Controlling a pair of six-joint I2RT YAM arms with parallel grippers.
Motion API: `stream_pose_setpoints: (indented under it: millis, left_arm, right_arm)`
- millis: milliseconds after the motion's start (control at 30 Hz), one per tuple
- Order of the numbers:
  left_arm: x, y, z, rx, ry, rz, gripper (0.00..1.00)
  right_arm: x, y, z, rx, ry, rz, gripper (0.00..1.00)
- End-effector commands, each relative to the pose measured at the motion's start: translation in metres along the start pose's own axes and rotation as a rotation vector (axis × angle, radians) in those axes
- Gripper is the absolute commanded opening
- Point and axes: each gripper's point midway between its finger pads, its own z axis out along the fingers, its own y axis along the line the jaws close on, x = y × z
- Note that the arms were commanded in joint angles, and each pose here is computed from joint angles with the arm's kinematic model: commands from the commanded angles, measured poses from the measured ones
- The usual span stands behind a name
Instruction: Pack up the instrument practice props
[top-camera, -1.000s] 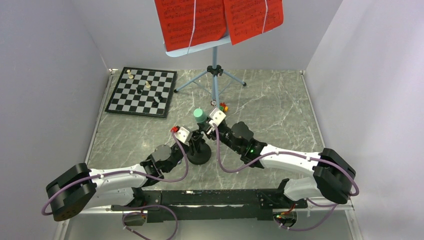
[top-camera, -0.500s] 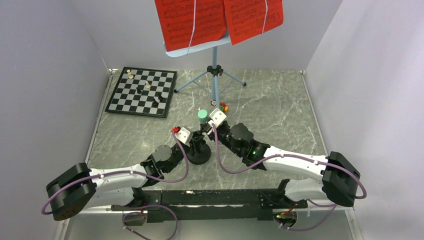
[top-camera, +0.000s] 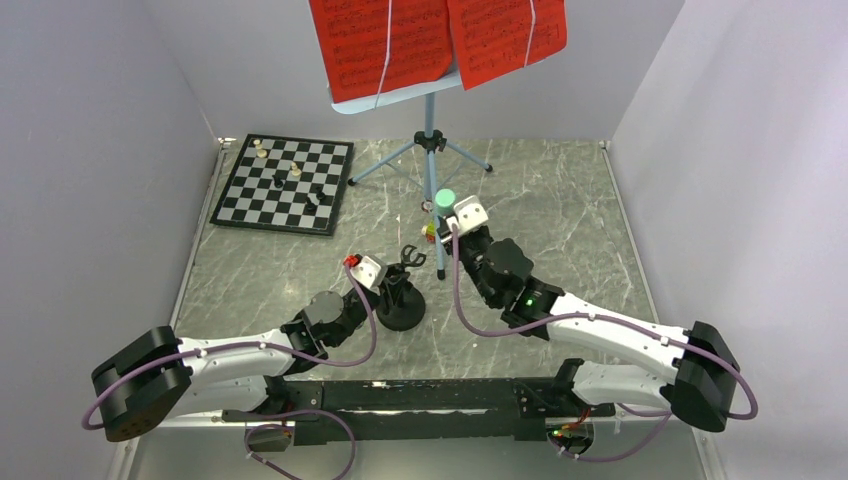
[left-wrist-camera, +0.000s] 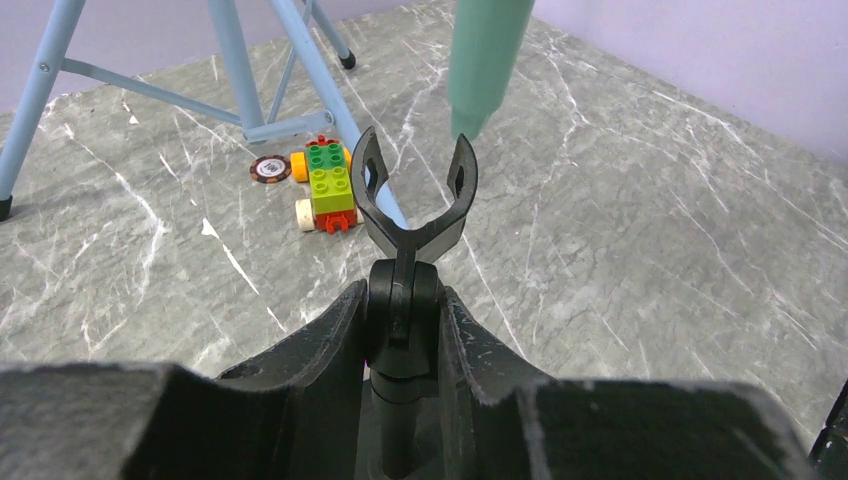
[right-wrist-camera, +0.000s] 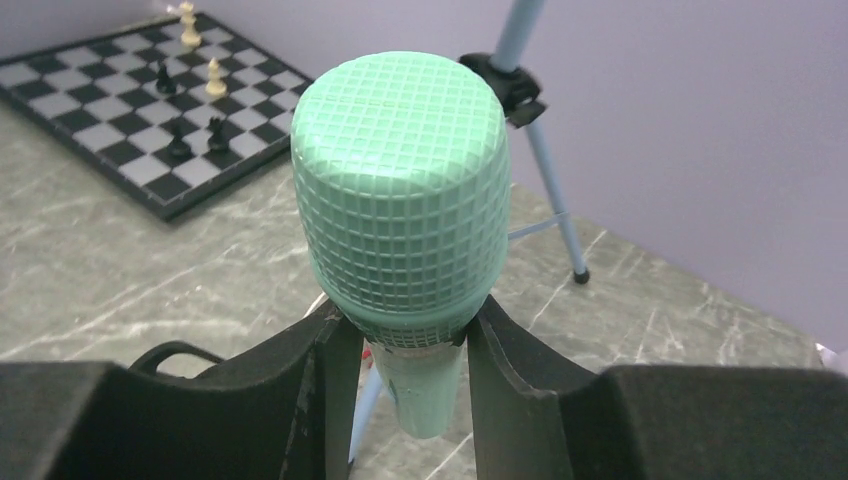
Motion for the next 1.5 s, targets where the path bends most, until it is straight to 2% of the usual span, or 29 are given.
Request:
stream_pose_setpoints:
  millis: [0,133,200,267,333,533,700,767,833,900,967,1200,1300,1467]
  left_arm:
    - [0.027,0.009,-0.007,-0.039,0.086,0.009,0.0]
    - [0.022,0.01,-0.007,-0.047,0.072,-0.004,0.01]
    - [0.015,0.011,-0.007,-0.058,0.063,-0.021,0.19]
    - [0.005,0.007,-0.006,-0.044,0.058,-0.038,0.48]
    - [-0.005,0.005,-0.004,-0.041,0.049,-0.046,0.65]
    - [-0.039,0.005,-0.003,-0.055,0.0,-0.079,0.81]
    - [-0.072,0.012,-0.013,-0.087,-0.055,-0.097,0.87]
    - [-0.087,0.018,-0.022,-0.111,-0.087,-0.12,0.99]
    - [-0.106,0.016,-0.032,-0.075,-0.148,-0.133,0.99]
    - [-0.129,0.0,-0.045,0.042,-0.234,-0.139,0.99]
    - [-0.142,-0.022,-0.053,0.187,-0.258,-0.128,0.99]
    - [-0.172,-0.089,-0.062,0.575,-0.193,-0.173,0.99]
    - [-0.175,-0.103,-0.059,0.647,-0.187,-0.182,0.99]
    - [-0.174,-0.116,-0.054,0.718,-0.165,-0.187,0.99]
  right_arm:
    - [-0.041,-0.032,-0.007,0.129,-0.094,0.059,0.0]
    - [-0.041,-0.03,-0.014,0.098,-0.077,0.089,0.0]
    - [-0.046,-0.027,-0.018,0.062,-0.071,0.112,0.0]
    - [-0.049,-0.026,-0.02,0.042,-0.057,0.126,0.0]
    - [-0.051,-0.025,-0.021,0.033,-0.032,0.144,0.0]
    - [-0.055,-0.023,-0.028,0.008,-0.006,0.202,0.0]
    - [-0.058,-0.027,-0.034,0.006,0.038,0.272,0.0]
    - [-0.06,-0.021,-0.035,-0.058,0.074,0.317,0.0]
    - [-0.066,-0.015,-0.035,-0.16,0.111,0.399,0.0]
    - [-0.072,-0.011,-0.035,-0.263,0.127,0.5,0.0]
    - [-0.081,-0.007,-0.037,-0.355,0.125,0.56,0.0]
    - [-0.119,0.029,-0.058,-0.692,0.098,0.647,0.0]
    - [-0.133,0.042,-0.07,-0.812,0.075,0.698,0.0]
    - [-0.139,0.047,-0.076,-0.864,0.046,0.754,0.0]
